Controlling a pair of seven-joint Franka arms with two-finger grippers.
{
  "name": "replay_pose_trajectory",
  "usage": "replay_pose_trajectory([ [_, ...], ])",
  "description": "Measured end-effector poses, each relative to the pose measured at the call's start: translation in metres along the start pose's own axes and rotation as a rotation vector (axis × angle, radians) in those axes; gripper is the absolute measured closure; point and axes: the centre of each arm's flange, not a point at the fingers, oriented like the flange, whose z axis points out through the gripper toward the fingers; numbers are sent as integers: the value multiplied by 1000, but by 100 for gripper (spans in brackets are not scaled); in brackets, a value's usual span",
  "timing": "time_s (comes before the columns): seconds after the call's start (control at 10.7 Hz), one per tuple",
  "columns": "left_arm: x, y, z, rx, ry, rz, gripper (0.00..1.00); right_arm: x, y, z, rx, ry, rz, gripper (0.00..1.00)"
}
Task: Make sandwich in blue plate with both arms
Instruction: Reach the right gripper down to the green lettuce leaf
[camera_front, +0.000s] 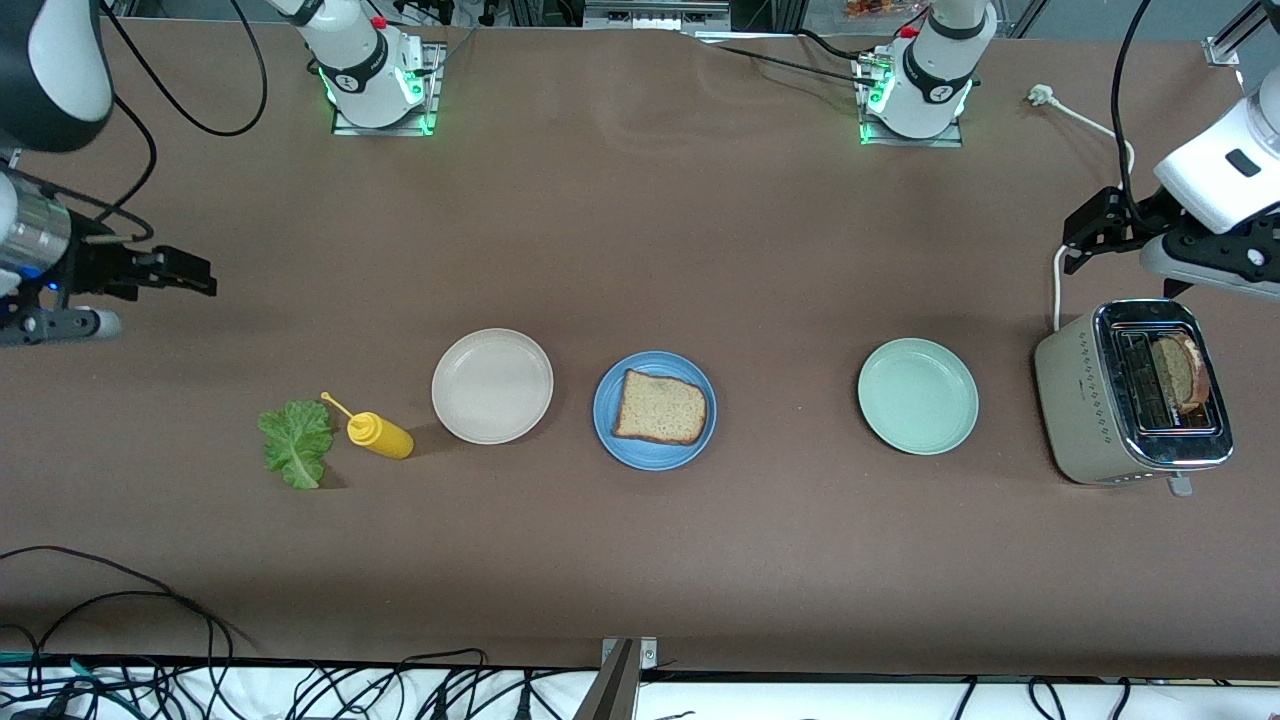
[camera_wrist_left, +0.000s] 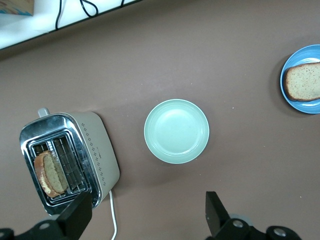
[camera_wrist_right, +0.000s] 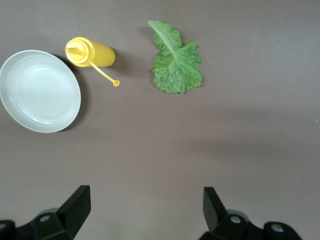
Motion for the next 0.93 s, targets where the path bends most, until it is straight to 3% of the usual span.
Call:
replay_pose_trajectory([
  [0.28,-10,20,-21,21,12,19,0,44,6,32,-10,16,-26,0],
  [0.65,-34,43,-28,48,-3,-4,0,98,46,91,-31,87,-75,0],
  [0.93,-50,48,-35,62,2,-23,0,129,47,155,-1,124,-63,0],
])
